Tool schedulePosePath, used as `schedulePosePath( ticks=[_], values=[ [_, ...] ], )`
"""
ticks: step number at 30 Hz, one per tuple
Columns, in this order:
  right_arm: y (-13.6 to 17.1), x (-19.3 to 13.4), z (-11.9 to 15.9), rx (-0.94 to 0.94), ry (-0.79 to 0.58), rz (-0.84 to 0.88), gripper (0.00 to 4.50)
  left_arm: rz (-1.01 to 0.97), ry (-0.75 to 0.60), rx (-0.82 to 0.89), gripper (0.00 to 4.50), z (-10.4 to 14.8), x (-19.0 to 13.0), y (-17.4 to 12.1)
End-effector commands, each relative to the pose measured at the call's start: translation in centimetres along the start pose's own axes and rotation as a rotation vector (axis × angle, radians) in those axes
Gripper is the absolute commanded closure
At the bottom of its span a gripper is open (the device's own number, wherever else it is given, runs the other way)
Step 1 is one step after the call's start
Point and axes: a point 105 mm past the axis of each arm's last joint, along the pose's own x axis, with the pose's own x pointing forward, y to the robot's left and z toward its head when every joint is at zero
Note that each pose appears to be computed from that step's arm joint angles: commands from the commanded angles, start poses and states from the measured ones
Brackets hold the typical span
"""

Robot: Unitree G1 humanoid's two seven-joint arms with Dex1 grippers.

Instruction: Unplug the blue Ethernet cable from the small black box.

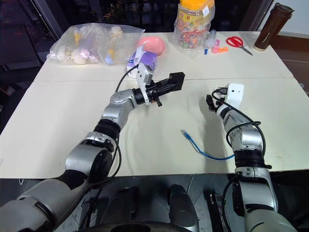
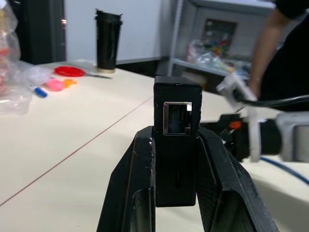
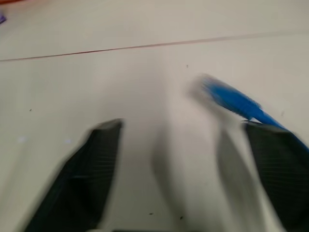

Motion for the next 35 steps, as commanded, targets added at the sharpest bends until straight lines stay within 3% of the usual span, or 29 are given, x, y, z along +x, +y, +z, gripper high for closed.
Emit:
schedulePosePath(
  ticks=[1, 5, 12, 14, 19, 20, 22, 29, 35],
  values=[
    [2.1, -1.7, 1.8, -0.086, -0.059, 0.112, 0.05, 0.027, 0.006, 0.066, 3.99, -0.3, 0.6, -0.2],
    [4.0, -4.5, 2.3, -0.065, -0.095, 0.189, 0.05, 0.101, 0.064, 0.074, 3.99, -2.3, 0.3, 0.3],
    [3.7, -6.5, 3.0, -0.035, -0.13, 0.165, 0.05, 0.116, 0.126, 0.069, 3.99, -4.1, -0.1, 0.4],
    [3.4, -6.7, 3.1, -0.033, -0.136, 0.15, 0.0, 0.11, 0.141, 0.059, 2.97, -4.5, -0.4, 0.4],
    [3.0, -7.0, 3.1, -0.038, -0.137, 0.132, 0.0, 0.093, 0.144, 0.048, 1.1, -4.5, -1.1, 0.7],
    [3.0, -7.0, 3.1, -0.04, -0.137, 0.132, 0.0, 0.095, 0.145, 0.053, 0.52, -4.5, -1.3, 0.8],
    [3.0, -7.2, 3.0, -0.046, -0.134, 0.134, 0.0, 0.073, 0.157, 0.041, 0.06, -4.4, -1.9, 1.1],
    [3.8, -9.4, 2.8, -0.09, -0.128, 0.256, 0.0, 0.031, 0.171, 0.029, 0.06, -2.4, -6.7, 2.9],
    [5.3, -12.9, 1.7, -0.179, -0.087, 0.424, 0.0, 0.044, 0.257, -0.006, 0.06, -0.6, -12.7, 2.2]
  ],
)
